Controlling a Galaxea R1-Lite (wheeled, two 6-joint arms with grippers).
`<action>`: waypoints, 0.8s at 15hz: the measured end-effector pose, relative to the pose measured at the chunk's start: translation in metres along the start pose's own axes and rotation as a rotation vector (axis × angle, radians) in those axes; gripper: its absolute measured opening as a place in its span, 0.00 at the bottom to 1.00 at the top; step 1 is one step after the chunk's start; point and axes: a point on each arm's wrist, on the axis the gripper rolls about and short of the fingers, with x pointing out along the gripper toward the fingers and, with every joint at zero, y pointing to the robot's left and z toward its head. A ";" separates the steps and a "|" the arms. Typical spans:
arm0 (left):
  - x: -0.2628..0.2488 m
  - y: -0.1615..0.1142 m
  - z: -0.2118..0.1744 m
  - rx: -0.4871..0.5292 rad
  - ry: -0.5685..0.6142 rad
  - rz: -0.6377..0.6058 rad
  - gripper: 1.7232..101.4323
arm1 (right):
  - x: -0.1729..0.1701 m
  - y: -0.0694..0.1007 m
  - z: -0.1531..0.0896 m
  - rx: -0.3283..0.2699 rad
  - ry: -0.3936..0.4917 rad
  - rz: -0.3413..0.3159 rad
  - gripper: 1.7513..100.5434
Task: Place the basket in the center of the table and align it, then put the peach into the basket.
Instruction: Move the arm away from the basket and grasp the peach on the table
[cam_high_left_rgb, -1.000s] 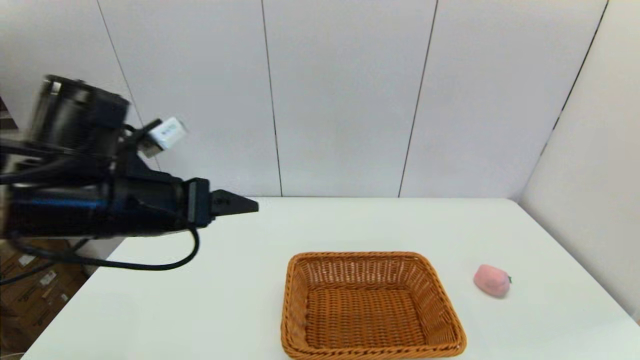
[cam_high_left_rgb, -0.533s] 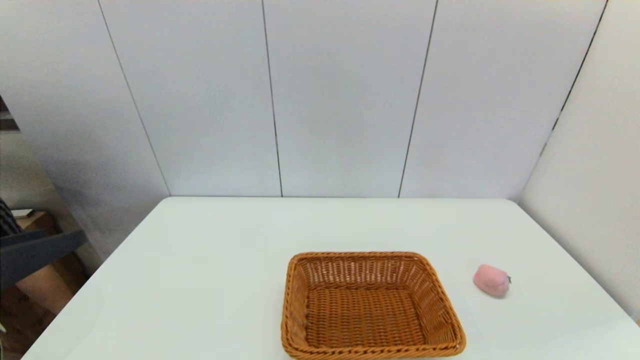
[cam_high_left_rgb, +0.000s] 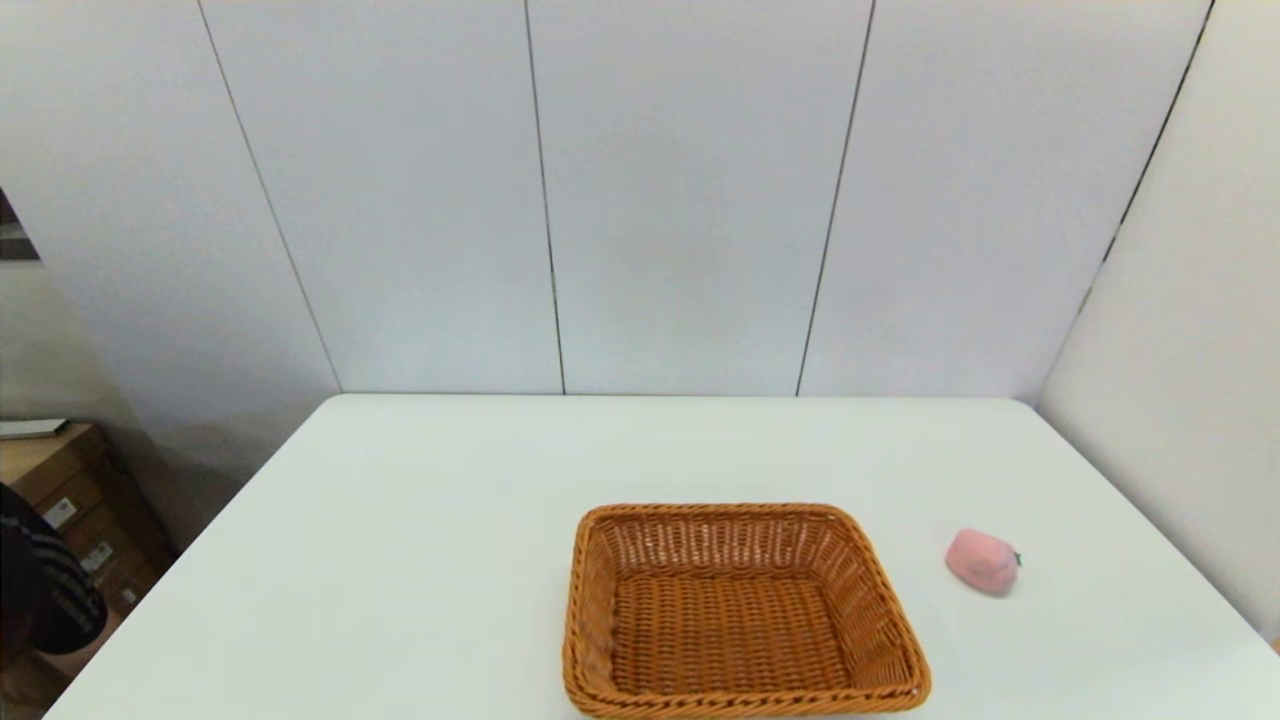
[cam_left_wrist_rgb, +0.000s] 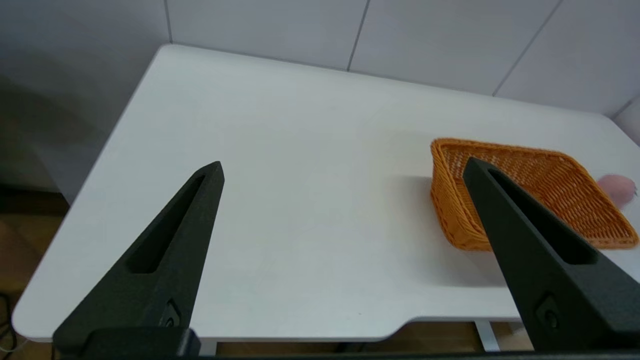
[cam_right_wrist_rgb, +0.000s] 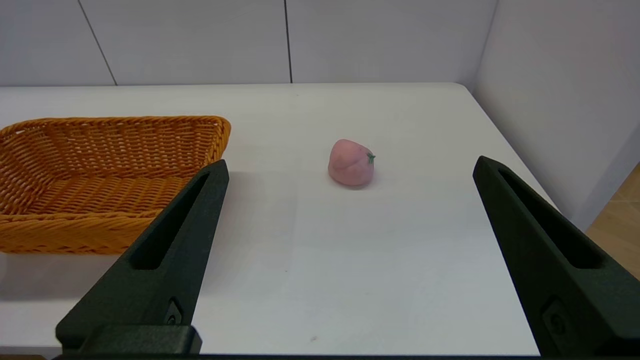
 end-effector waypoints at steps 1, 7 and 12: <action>-0.001 0.000 -0.002 0.029 -0.007 0.004 0.96 | 0.000 0.000 0.000 0.001 0.000 0.000 0.96; -0.001 0.006 -0.045 0.131 -0.013 0.088 0.96 | 0.000 0.000 0.000 0.001 0.000 0.000 0.96; 0.015 0.018 -0.089 0.201 -0.080 0.094 0.96 | 0.000 0.000 0.000 0.001 0.000 0.000 0.96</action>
